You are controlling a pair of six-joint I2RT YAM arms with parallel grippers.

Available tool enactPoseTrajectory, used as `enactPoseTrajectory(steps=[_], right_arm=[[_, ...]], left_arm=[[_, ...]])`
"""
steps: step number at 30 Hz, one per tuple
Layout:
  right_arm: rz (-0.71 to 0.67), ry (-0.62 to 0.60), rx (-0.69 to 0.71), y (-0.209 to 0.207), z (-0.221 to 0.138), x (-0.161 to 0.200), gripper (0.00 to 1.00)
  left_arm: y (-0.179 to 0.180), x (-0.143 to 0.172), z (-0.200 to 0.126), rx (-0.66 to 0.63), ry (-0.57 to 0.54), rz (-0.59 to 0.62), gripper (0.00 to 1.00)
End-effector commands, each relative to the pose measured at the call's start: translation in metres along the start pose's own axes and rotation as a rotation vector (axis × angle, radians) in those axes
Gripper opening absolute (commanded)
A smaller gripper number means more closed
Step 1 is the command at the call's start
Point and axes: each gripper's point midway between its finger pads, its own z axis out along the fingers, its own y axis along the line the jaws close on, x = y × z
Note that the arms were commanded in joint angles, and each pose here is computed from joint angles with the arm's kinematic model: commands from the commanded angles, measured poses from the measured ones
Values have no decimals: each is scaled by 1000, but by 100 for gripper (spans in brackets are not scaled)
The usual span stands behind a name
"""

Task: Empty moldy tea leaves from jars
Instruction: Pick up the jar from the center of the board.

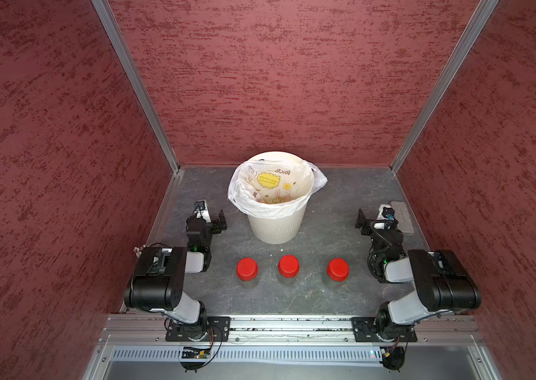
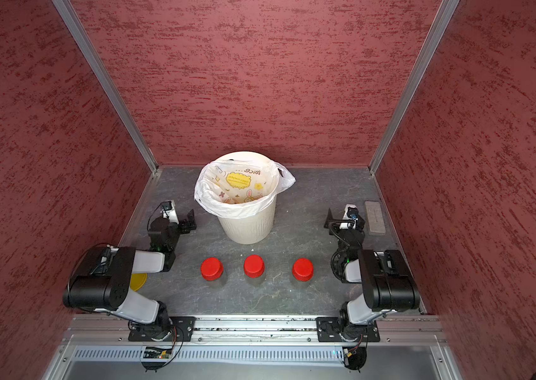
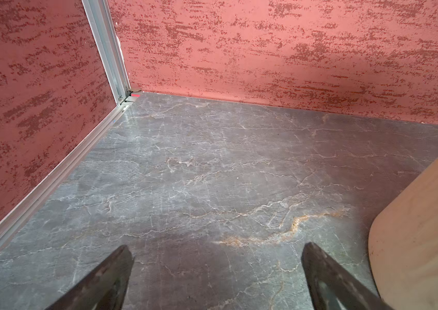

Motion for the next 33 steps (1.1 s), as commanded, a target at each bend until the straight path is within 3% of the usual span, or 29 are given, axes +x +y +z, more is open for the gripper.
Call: enactPoseTrajectory(steps=[1,24,29,31,33], right_arm=[[6,-24,10,-2,-1,-5,99],[7,-28,10,-2,-2,-6,99],[19,9,56,-7,8,-31,99],[78,100,107,-11,22,-43,99],[109,125,58,0,33,-66,99]], left_arm=[[0,-9,2,2,-23,-9,100],[1,-9,3,4,-19,-14,100],[-17,-17,-5,117,-29,21,100],[-12,-31,-9,67,-6,13,100],[3,-53,-16,-15,-4,-39,100]])
